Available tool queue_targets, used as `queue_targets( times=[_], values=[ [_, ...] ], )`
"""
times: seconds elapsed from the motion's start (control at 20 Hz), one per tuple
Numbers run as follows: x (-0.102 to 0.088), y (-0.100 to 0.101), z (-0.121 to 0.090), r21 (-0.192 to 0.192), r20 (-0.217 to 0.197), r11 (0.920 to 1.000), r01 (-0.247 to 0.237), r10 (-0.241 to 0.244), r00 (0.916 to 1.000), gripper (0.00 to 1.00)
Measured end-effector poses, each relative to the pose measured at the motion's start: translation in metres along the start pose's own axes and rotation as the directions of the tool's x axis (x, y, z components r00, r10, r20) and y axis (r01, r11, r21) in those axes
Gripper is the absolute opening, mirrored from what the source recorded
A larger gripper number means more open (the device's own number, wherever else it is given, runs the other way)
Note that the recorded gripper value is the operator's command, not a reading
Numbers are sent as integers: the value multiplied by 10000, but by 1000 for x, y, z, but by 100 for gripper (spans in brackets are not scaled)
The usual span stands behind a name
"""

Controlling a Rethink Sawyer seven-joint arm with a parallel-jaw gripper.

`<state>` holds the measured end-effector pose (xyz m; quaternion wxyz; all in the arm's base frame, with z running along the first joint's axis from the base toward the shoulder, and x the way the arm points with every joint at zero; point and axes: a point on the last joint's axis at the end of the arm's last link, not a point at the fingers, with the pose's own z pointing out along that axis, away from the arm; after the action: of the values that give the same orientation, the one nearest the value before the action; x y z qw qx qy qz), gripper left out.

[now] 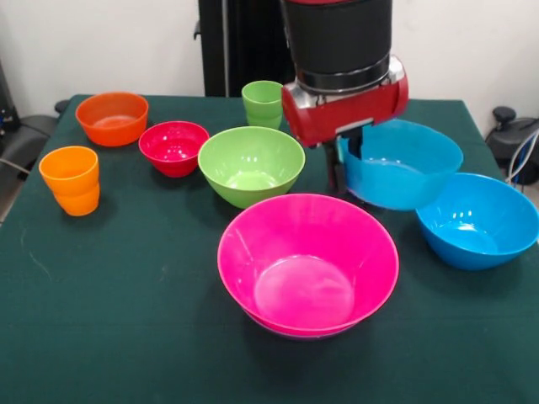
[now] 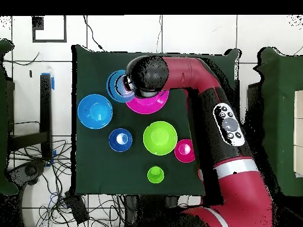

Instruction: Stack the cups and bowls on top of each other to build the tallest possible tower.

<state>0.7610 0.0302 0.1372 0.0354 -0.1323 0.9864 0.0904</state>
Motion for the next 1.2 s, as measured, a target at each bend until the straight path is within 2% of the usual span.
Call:
queue_targets(
  times=[0.35,0.8,1.2],
  values=[
    [-18,-24,5,-168,-302,9989,-446,441,9986,0],
    [-36,-68,8,-379,-812,9918,-1218,1184,9896,0],
    [-44,-91,12,-374,-566,9869,-1570,1548,9863,0]
  ],
)
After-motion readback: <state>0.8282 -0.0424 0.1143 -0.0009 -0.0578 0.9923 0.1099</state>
